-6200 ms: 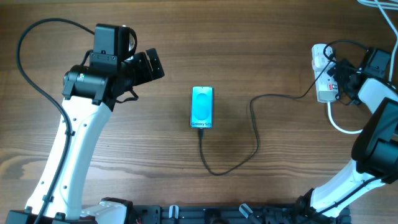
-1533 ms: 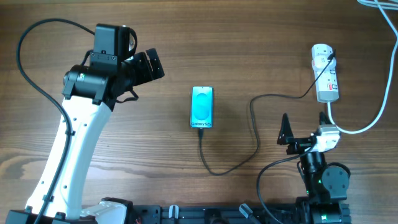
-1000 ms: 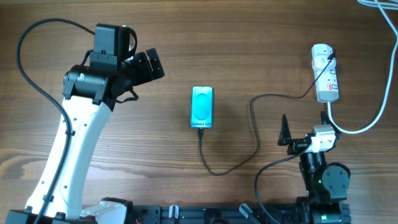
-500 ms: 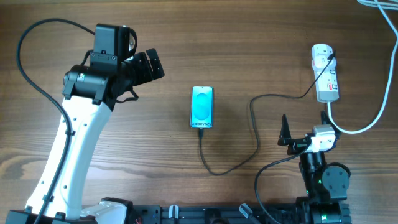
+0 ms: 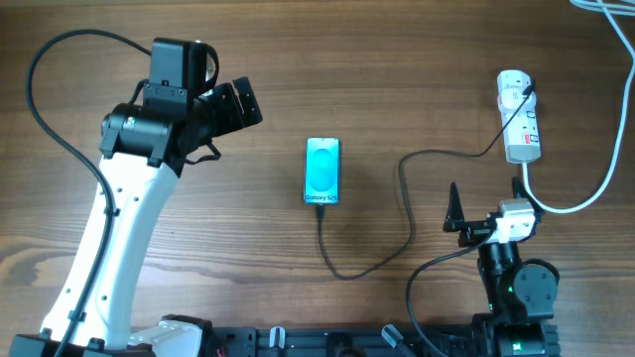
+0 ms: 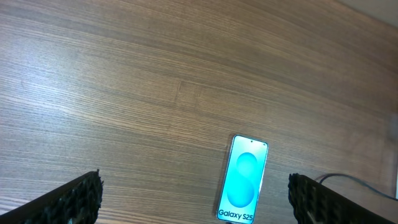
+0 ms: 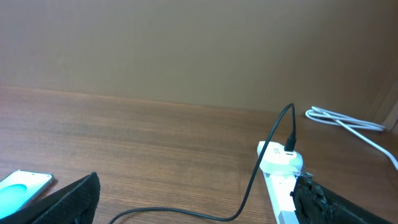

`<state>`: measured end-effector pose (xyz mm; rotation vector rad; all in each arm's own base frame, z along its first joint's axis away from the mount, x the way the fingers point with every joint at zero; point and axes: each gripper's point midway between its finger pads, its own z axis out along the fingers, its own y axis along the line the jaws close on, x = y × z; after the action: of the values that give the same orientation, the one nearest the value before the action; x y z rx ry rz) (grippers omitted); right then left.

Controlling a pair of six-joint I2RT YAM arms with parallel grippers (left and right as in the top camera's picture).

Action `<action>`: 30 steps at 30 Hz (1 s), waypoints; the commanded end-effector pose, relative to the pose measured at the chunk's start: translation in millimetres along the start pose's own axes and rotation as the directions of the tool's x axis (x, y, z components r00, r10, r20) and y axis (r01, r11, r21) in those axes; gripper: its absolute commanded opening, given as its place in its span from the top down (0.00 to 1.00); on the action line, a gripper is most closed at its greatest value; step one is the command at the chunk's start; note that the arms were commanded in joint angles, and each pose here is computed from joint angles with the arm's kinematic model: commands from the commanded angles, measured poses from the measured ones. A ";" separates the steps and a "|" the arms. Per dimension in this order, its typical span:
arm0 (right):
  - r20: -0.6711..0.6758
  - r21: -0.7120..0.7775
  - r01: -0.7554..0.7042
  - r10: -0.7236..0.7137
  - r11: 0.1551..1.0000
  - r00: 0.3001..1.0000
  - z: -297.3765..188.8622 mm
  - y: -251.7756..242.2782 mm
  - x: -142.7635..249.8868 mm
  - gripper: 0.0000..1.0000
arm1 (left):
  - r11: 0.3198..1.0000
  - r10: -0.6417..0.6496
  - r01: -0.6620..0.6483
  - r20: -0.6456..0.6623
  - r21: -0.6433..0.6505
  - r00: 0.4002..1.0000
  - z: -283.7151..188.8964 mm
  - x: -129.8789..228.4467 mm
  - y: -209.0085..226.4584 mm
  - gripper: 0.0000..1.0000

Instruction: Plug charger to phone and switch on socket

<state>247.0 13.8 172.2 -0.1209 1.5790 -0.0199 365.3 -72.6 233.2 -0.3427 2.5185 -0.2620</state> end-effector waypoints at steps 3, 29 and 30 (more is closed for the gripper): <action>0.017 -0.004 0.016 -0.016 1.000 1.000 -0.7 0.4 -3.5 0.00 | 1.000 -0.009 0.009 0.000 -0.018 1.000 2.0 0.3 4.6 0.00; 0.017 -0.004 0.016 -0.016 1.000 1.000 -0.7 0.4 -3.5 0.00 | 1.000 -0.009 0.009 0.012 -0.020 1.000 -11.0 2.1 7.0 0.00; 0.017 -0.004 0.016 -0.016 1.000 1.000 -0.7 0.4 -3.5 0.00 | 1.000 -0.009 0.009 0.015 -0.019 1.000 -12.4 2.1 7.0 0.00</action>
<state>247.0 13.8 172.2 -0.1233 1.5788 -0.0223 360.7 -71.6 230.6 -0.3457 2.5387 -0.2536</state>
